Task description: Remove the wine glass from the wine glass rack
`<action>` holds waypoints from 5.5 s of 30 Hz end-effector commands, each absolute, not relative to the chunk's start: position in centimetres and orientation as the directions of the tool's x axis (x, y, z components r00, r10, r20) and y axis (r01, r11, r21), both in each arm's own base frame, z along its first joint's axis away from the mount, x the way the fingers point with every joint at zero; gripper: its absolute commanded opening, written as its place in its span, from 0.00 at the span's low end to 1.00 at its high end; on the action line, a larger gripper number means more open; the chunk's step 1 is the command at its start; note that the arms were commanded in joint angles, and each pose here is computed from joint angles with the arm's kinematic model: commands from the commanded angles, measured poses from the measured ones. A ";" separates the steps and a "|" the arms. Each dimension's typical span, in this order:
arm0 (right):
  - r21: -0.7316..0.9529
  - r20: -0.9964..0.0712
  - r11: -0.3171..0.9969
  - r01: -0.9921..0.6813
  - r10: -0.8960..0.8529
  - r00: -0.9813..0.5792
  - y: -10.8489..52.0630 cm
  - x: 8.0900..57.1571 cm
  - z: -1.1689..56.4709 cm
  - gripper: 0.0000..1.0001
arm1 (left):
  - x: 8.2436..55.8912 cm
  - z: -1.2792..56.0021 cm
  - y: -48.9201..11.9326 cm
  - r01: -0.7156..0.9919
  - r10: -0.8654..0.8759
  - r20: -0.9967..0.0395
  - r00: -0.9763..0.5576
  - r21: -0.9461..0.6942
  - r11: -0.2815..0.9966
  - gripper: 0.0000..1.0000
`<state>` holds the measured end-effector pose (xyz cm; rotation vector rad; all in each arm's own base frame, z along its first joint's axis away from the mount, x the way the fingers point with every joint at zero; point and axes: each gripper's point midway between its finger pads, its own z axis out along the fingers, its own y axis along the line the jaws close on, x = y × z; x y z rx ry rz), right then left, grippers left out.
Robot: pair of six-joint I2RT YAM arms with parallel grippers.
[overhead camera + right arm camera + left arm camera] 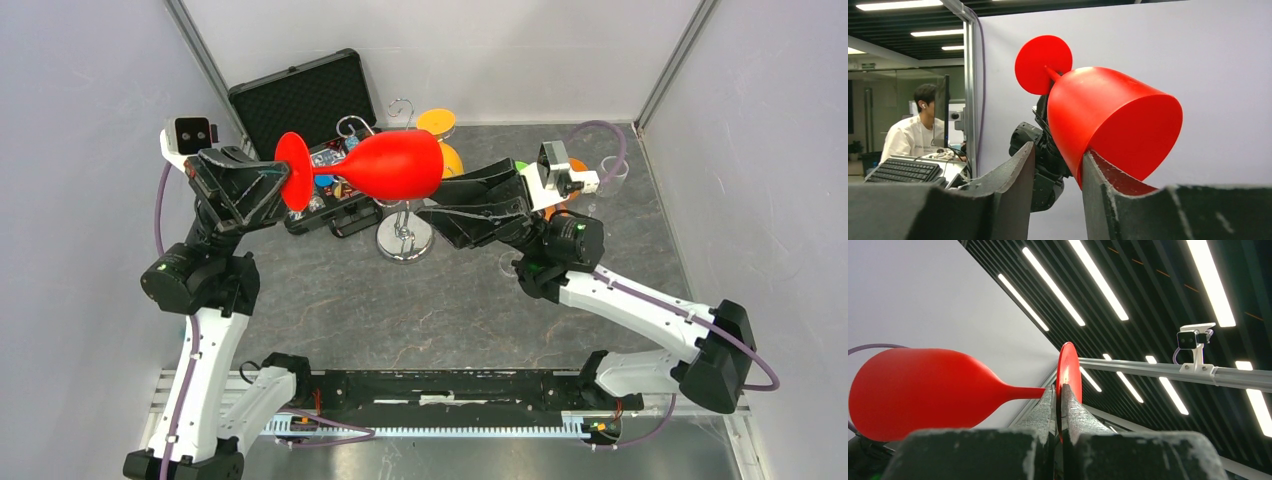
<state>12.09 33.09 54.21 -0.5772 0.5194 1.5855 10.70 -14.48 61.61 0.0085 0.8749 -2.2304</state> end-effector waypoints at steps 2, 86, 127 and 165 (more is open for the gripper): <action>-0.138 -0.571 -0.153 -0.979 0.820 -0.048 31.2 9.1 57.4 0.38 | 12.0 61.3 -14.4 0.487 -0.558 -0.119 -0.821 -0.655 -0.577 0.02; -0.106 -0.667 0.969 -0.222 -0.235 -0.707 5.6 27.4 15.9 0.00 | 19.8 50.4 -17.2 0.785 -0.543 -0.802 -0.250 -0.496 0.371 1.00; -0.005 -0.928 0.973 -0.229 -0.091 -0.362 7.5 29.7 28.7 0.59 | 23.5 50.1 -17.8 0.709 -0.575 -0.727 -0.375 -0.625 0.327 1.00; 0.693 -0.721 0.596 -0.405 0.579 -0.380 28.7 43.5 40.4 0.62 | 25.1 41.2 -12.5 0.443 -0.470 -0.848 -0.245 -0.529 0.724 1.00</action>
